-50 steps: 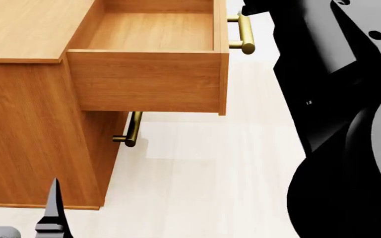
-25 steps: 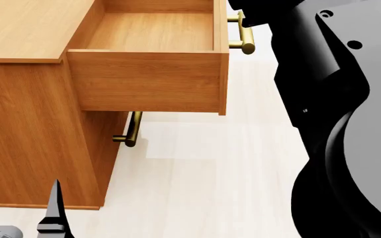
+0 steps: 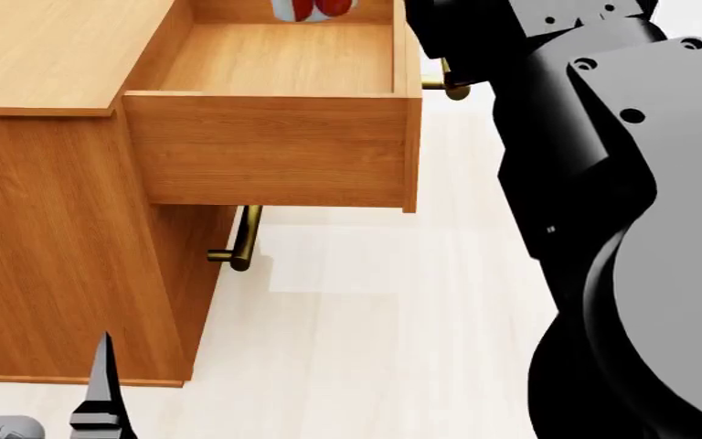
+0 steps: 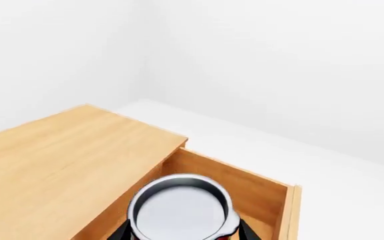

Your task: Put the ketchup in the top drawer of the cabinet.

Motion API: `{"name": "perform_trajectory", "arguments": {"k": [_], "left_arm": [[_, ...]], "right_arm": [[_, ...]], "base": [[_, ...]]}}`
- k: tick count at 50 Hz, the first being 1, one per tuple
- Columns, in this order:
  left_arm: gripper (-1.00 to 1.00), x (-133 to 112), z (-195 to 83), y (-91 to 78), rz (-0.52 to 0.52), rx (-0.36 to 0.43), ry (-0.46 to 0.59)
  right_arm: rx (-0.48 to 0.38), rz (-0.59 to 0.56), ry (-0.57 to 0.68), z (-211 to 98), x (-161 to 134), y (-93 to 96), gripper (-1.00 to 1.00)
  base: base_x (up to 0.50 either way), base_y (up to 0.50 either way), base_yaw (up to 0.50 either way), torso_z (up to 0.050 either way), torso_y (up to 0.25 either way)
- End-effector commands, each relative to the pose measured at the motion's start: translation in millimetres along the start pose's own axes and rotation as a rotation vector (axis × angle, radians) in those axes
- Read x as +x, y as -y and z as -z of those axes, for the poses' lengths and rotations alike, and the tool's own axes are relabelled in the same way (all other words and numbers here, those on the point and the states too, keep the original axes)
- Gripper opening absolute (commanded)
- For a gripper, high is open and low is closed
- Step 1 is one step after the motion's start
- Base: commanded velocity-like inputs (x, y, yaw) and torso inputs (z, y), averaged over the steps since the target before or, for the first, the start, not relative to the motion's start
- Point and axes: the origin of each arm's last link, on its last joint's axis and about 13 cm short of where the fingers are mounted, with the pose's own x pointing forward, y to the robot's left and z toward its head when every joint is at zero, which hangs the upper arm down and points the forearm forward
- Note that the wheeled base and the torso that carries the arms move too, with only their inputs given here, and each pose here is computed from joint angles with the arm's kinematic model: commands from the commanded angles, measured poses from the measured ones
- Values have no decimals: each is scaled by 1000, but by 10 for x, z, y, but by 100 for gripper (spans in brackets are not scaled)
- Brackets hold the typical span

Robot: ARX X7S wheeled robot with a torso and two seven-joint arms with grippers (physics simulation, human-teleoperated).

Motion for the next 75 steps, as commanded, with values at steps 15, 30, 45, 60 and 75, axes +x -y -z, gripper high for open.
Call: {"name": "perform_trajectory", "arguments": {"k": [15, 30, 45, 60, 75], "left_arm": [[100, 9, 17, -2, 0, 3, -5], [100, 6, 27, -9, -3, 1, -6], [100, 9, 47, -26, -11, 2, -9], [100, 9, 41, -26, -13, 4, -8], [100, 11, 31, -33, -17, 9, -6]], "right_arm": [[14, -14, -29, 193, 60, 6, -100], [61, -32, -52, 378, 111, -7, -100], [57, -29, -82, 522, 141, -4, -100], [65, -32, -82, 574, 152, 0, -100], [56, -16, -62, 561, 152, 19, 100]], "base": [[0, 0, 0, 0, 0], [0, 0, 0, 0, 1], [0, 0, 0, 0, 0], [0, 0, 0, 0, 1], [0, 0, 0, 1, 0]]}}
